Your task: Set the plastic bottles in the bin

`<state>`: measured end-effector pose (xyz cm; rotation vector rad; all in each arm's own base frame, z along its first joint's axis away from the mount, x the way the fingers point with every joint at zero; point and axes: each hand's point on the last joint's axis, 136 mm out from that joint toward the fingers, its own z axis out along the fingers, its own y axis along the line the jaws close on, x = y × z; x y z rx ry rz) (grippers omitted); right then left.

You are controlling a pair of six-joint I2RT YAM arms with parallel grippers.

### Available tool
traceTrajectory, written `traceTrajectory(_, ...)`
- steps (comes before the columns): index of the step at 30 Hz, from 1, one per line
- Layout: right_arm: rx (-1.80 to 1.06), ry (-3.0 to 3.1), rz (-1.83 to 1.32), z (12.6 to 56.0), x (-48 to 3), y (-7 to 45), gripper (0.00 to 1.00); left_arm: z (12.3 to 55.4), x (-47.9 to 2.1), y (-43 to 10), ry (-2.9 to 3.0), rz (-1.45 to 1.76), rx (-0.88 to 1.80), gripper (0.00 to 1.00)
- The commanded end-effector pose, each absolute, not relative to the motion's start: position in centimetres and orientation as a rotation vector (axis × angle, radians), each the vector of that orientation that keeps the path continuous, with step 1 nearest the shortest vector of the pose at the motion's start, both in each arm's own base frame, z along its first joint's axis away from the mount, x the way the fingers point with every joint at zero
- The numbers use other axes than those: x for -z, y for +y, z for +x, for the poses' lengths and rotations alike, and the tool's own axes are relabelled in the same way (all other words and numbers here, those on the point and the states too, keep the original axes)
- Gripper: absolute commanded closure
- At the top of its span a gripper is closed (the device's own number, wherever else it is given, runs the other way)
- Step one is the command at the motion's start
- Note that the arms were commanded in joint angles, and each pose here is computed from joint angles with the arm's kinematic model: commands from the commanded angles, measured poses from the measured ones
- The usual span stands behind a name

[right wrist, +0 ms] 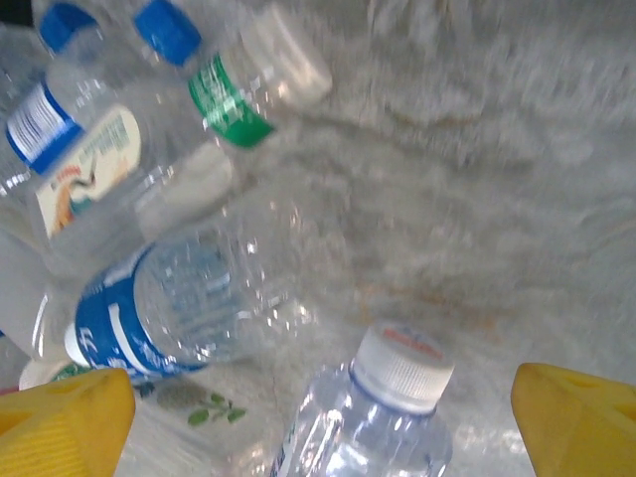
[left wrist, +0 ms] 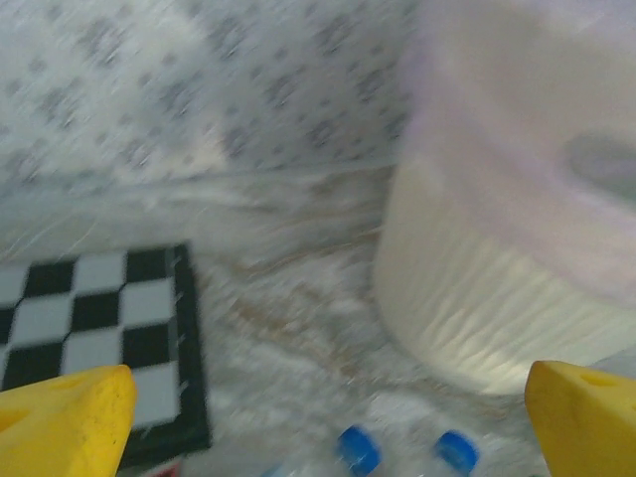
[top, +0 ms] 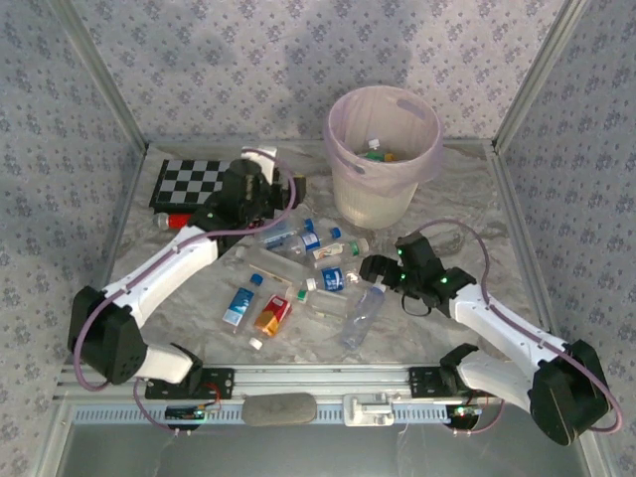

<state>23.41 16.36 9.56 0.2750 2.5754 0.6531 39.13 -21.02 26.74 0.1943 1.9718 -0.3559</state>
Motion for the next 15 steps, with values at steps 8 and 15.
traceTrajectory(8,-0.662,2.769,0.309,19.6,-5.6,19.1,0.02,35.1,-17.9,-11.8,2.13,-0.148,0.197,0.0)
traceTrajectory(15,-0.567,2.838,0.374,19.1,-3.7,18.6,0.06,33.1,-15.2,-10.0,2.158,-0.246,0.175,0.0)
